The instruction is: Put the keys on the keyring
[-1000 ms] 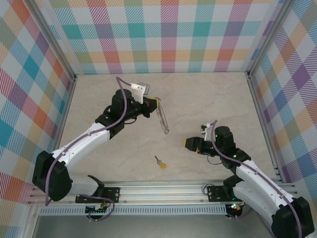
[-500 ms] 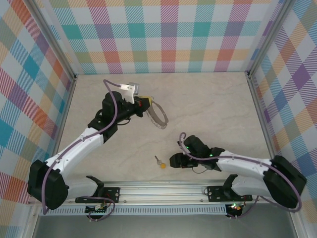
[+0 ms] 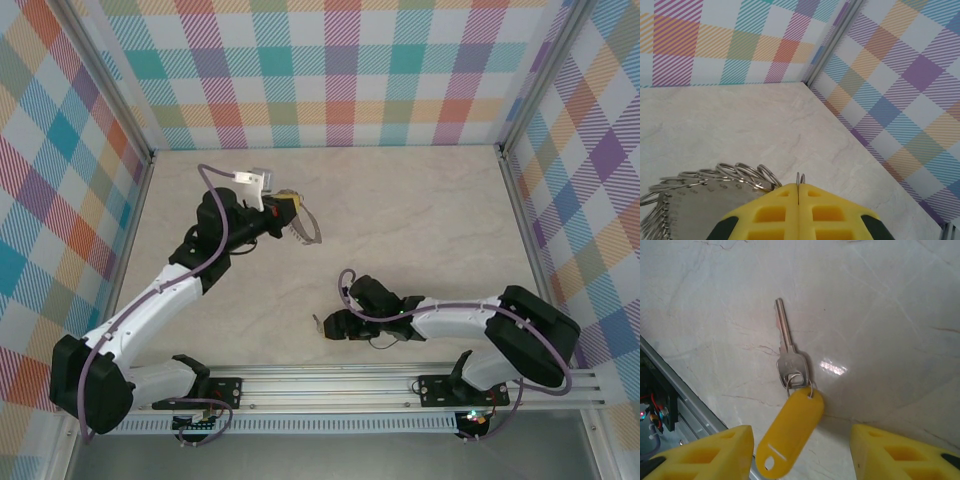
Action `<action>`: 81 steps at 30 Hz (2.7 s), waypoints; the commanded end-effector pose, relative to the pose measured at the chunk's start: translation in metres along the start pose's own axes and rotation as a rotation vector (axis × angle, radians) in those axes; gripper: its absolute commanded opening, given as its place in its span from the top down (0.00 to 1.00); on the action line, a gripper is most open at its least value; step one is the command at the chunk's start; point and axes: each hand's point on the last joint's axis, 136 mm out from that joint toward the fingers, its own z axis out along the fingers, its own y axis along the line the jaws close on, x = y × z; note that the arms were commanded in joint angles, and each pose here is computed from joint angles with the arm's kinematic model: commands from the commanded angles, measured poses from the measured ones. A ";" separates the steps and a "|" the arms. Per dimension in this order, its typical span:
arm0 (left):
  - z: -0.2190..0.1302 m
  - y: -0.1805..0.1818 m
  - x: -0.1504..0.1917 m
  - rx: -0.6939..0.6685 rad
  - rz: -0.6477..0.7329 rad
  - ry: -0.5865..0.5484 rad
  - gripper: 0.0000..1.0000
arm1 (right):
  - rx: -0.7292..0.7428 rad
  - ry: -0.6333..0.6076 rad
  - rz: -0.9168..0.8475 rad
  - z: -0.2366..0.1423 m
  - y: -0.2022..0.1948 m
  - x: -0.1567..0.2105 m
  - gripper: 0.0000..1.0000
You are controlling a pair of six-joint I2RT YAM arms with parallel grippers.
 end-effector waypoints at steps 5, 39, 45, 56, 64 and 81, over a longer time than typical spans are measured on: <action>-0.013 -0.012 -0.020 0.043 0.016 -0.069 1.00 | -0.133 -0.002 0.011 0.006 0.034 -0.011 0.43; -0.015 -0.016 -0.025 0.059 0.011 -0.090 1.00 | 0.292 0.067 -0.109 0.030 -0.021 -0.003 0.74; -0.015 -0.016 -0.026 0.061 0.011 -0.091 1.00 | 0.383 0.013 -0.099 0.017 -0.040 -0.016 0.75; -0.015 -0.018 -0.025 0.077 -0.006 -0.091 1.00 | 0.332 -0.235 0.026 -0.062 -0.051 -0.074 0.66; -0.019 -0.021 -0.022 0.093 -0.008 -0.101 1.00 | 0.345 -0.259 0.101 -0.083 -0.061 -0.064 0.45; -0.016 -0.019 -0.018 0.096 -0.010 -0.090 1.00 | 0.425 -0.181 -0.086 -0.055 -0.072 -0.077 0.60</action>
